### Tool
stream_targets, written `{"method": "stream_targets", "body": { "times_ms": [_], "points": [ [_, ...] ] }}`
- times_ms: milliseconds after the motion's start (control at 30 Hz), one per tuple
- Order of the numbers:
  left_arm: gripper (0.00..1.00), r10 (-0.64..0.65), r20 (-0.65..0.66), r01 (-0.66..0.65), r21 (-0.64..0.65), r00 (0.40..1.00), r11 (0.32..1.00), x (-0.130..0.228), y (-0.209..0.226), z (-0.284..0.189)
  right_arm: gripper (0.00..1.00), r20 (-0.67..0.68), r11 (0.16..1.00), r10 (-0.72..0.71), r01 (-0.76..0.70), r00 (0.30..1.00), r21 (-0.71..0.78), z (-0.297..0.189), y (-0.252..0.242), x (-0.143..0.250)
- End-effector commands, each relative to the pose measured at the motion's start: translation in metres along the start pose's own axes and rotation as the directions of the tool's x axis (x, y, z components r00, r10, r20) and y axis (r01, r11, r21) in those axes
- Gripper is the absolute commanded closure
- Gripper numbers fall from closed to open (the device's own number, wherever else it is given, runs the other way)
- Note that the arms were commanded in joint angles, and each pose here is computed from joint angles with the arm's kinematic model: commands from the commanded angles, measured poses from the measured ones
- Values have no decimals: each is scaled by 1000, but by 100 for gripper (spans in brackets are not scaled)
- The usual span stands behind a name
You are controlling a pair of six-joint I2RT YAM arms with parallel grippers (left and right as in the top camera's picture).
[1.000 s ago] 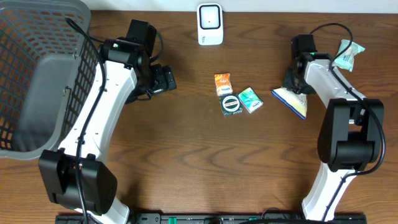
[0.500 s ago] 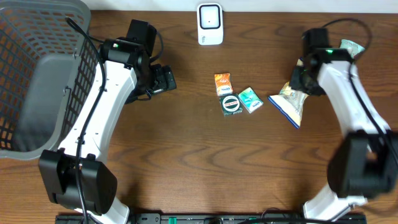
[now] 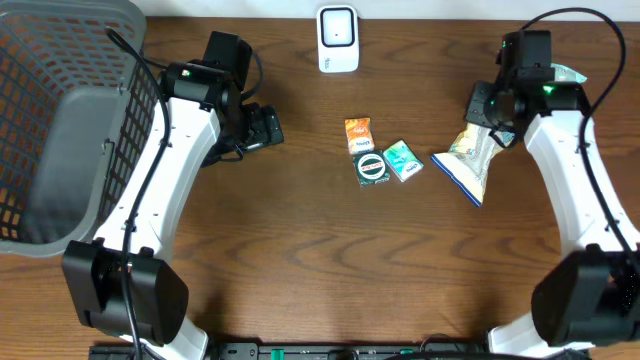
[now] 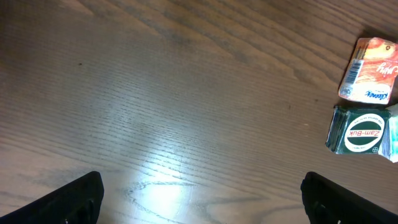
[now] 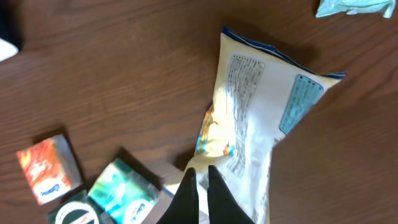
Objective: Scan the item barcode
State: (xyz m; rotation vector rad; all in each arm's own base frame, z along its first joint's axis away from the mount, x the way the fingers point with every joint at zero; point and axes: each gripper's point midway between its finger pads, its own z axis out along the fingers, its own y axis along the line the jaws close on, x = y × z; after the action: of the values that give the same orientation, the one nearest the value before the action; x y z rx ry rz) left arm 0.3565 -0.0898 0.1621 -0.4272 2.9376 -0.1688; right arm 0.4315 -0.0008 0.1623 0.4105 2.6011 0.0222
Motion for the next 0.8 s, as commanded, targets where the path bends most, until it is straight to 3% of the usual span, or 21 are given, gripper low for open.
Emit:
{"method": "stream_targets", "body": {
  "times_ms": [0,233,500,767],
  "points": [
    [0,-15,-8,15,-8,1000,1000,1,2,3,99,-36,999,-18,20,999,38,21,-4,8],
    [0,-15,-8,15,-8,1000,1000,1,2,3,99,-129,996,-24,36,991,86,67,-10,26],
    [0,-15,-8,15,-8,1000,1000,1,2,3,99,-273,957,-30,106,962,270,118,-45,65],
    [0,-15,-8,15,-8,1000,1000,1,2,3,99,-362,951,-26,134,932,278,115,-50,86]
  ]
}}
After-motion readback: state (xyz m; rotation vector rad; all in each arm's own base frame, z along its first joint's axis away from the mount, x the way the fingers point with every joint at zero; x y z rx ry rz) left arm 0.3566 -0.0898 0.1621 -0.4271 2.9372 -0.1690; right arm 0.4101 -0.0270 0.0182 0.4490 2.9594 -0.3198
